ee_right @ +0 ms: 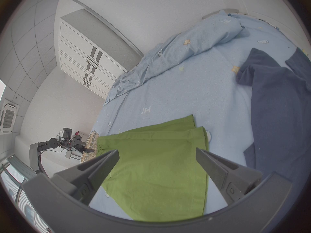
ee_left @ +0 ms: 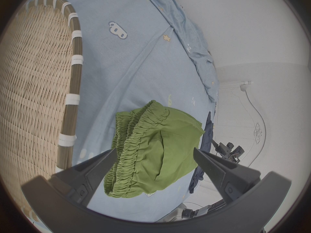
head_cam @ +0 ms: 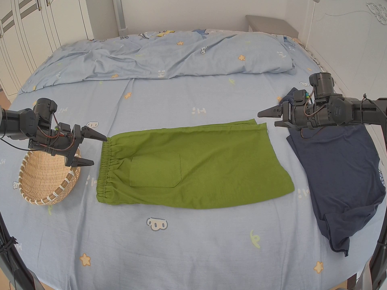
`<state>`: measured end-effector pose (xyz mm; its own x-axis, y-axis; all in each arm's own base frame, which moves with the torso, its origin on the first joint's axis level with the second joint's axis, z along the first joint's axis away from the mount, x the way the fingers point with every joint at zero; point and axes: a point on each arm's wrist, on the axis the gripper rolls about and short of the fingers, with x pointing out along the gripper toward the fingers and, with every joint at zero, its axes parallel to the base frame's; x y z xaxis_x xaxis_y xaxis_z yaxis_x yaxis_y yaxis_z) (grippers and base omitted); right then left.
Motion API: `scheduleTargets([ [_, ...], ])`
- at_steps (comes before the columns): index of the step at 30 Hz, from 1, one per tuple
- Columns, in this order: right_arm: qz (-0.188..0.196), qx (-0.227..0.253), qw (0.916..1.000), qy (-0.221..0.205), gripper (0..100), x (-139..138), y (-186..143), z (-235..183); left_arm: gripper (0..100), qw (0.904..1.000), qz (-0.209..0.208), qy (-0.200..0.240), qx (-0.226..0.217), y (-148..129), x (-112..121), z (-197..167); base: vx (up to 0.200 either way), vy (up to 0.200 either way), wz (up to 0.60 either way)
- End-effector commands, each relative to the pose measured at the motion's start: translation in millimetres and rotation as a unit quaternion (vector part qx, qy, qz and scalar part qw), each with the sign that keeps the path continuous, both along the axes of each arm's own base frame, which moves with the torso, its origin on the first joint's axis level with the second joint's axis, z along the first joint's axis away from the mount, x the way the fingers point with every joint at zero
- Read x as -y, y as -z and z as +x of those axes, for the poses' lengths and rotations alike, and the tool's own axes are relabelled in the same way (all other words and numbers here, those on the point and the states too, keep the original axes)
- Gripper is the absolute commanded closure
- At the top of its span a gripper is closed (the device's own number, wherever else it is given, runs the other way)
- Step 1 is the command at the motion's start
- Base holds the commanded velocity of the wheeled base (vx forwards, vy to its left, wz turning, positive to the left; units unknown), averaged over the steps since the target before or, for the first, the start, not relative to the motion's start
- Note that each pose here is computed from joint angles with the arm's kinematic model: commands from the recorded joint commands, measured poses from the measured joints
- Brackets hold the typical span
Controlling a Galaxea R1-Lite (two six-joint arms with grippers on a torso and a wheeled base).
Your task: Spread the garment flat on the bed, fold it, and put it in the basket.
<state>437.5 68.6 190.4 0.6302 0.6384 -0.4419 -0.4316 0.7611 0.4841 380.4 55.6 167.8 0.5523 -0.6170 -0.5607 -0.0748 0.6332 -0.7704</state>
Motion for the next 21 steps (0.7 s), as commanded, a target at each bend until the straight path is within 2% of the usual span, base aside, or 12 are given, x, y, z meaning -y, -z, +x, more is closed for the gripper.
scheduleTargets([
  [1, -0.001, -0.013, 0.9999, -0.001, 0, 0, 5, -4, 0, 1.0000, -0.001, 0.001, 0.002, -6, 2, -5, 0.000, 0.000, 0.00],
  [4, -0.002, -0.022, 0.9998, 0.003, 0, 4, 2, -17, 0, 0.9998, 0.001, 0.008, 0.019, -23, 10, -16, 0.000, 0.000, 0.00],
  [10, 0.001, -0.028, 0.9996, 0.007, 0, 10, 8, -49, 0, 0.9990, -0.002, 0.033, 0.031, -33, 30, -29, 0.000, 0.000, 0.00],
  [14, 0.013, -0.006, 0.9998, 0.012, 0, 12, 20, -70, 0, 0.9972, 0.001, 0.052, 0.054, -22, 45, -22, 0.000, 0.000, 0.00],
  [18, 0.033, -0.010, 0.9993, 0.013, 0, 13, 26, -82, 0, 0.9969, 0.007, 0.045, 0.065, 3, 41, -17, 0.000, 0.000, 0.00],
  [21, 0.035, -0.005, 0.9993, 0.011, 0, 14, 27, -81, 0, 0.9971, 0.012, 0.037, 0.064, 11, 39, -21, 0.000, 0.000, 0.00],
])
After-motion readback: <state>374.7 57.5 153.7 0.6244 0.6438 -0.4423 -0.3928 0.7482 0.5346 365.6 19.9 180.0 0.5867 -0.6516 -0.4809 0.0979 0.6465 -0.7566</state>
